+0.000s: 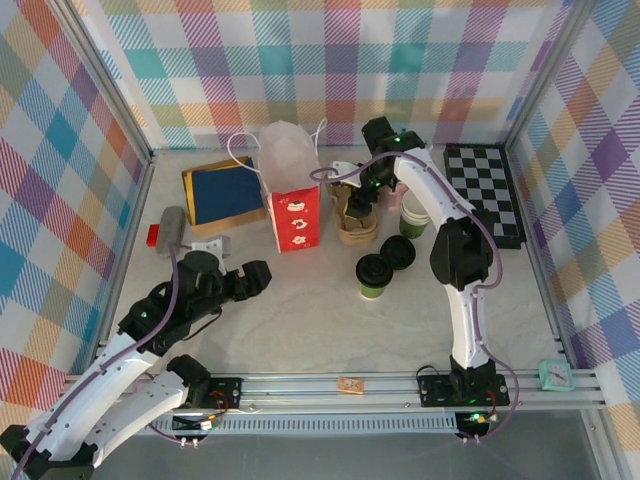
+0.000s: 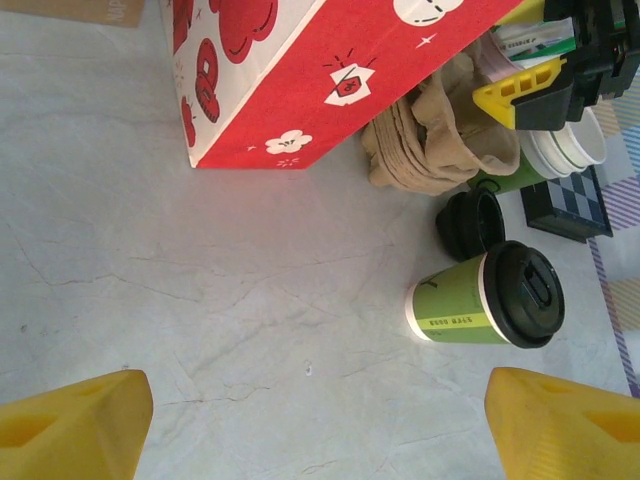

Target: Pack the takeout coffee

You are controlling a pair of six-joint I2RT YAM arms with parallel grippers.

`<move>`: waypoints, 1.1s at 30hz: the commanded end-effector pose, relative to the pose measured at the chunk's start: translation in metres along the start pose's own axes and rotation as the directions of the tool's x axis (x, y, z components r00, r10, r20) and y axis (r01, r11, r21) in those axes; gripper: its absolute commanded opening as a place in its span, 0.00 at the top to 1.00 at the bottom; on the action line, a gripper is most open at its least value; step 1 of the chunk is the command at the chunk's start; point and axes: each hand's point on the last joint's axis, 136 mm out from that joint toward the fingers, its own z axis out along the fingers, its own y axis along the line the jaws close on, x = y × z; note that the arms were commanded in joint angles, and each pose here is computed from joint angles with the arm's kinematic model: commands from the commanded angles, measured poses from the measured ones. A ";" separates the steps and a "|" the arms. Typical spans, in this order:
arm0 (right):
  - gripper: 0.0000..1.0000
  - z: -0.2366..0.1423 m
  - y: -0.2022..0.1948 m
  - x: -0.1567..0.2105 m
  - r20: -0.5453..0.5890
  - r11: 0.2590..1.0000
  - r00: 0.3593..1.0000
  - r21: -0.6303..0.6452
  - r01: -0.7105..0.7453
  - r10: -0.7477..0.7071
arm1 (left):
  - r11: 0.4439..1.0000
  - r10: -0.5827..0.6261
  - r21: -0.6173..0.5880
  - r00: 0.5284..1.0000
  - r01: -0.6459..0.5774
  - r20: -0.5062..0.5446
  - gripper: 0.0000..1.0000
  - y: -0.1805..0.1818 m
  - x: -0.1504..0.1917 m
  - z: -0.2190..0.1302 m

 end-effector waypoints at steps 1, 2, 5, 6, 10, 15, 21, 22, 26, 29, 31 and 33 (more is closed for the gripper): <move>0.22 0.002 0.002 -0.003 0.035 0.999 0.999 -0.038 0.014 -0.013 | 1.000 0.006 -0.003 1.000 -0.006 0.013 0.14 0.000 -0.006 -0.002; 0.22 0.004 0.001 -0.002 0.034 0.999 0.999 -0.037 0.013 -0.012 | 1.000 0.007 -0.003 1.000 -0.007 0.011 0.14 0.000 -0.006 -0.001; 0.22 0.009 -0.004 0.001 0.031 0.999 0.999 -0.035 0.009 -0.008 | 1.000 0.008 -0.008 1.000 -0.008 0.008 0.14 0.000 -0.006 0.000; 0.22 0.011 -0.005 0.002 0.030 0.999 1.000 -0.036 0.009 -0.008 | 1.000 0.007 -0.008 1.000 -0.007 0.008 0.14 0.000 -0.007 0.001; 0.22 0.018 -0.010 0.005 0.023 1.000 1.000 -0.026 0.014 -0.014 | 1.000 0.002 -0.012 1.000 -0.002 0.004 0.14 0.002 -0.006 0.004; 0.23 0.023 -0.012 0.008 0.015 1.000 1.000 -0.028 0.013 -0.013 | 1.000 -0.003 -0.013 1.000 0.003 0.000 0.14 0.003 -0.006 0.006; 0.30 0.023 -0.009 0.009 0.009 0.999 1.000 -0.033 0.014 -0.014 | 1.000 -0.007 -0.012 1.000 0.007 -0.004 0.14 0.003 -0.006 0.008; 0.33 0.024 -0.009 0.010 0.005 0.999 1.000 -0.031 0.013 -0.013 | 1.000 -0.007 -0.012 1.000 0.007 -0.005 0.14 0.003 -0.006 0.009; 0.41 0.021 -0.010 0.010 0.003 1.000 1.000 -0.023 0.018 -0.018 | 1.000 -0.008 -0.012 1.000 0.008 -0.004 0.14 0.003 -0.006 0.009; 0.46 0.020 -0.010 0.011 -0.003 1.000 1.000 -0.018 0.018 -0.018 | 1.000 -0.009 -0.012 1.000 0.009 -0.003 0.14 0.003 -0.007 0.009; 0.50 0.020 -0.009 0.012 -0.005 1.000 1.000 -0.015 0.019 -0.019 | 1.000 -0.009 -0.013 1.000 0.009 -0.004 0.14 0.004 -0.006 0.009; 0.53 0.020 -0.009 0.011 -0.007 1.000 1.000 -0.012 0.019 -0.019 | 1.000 -0.010 -0.013 1.000 0.010 -0.003 0.14 0.005 -0.006 0.008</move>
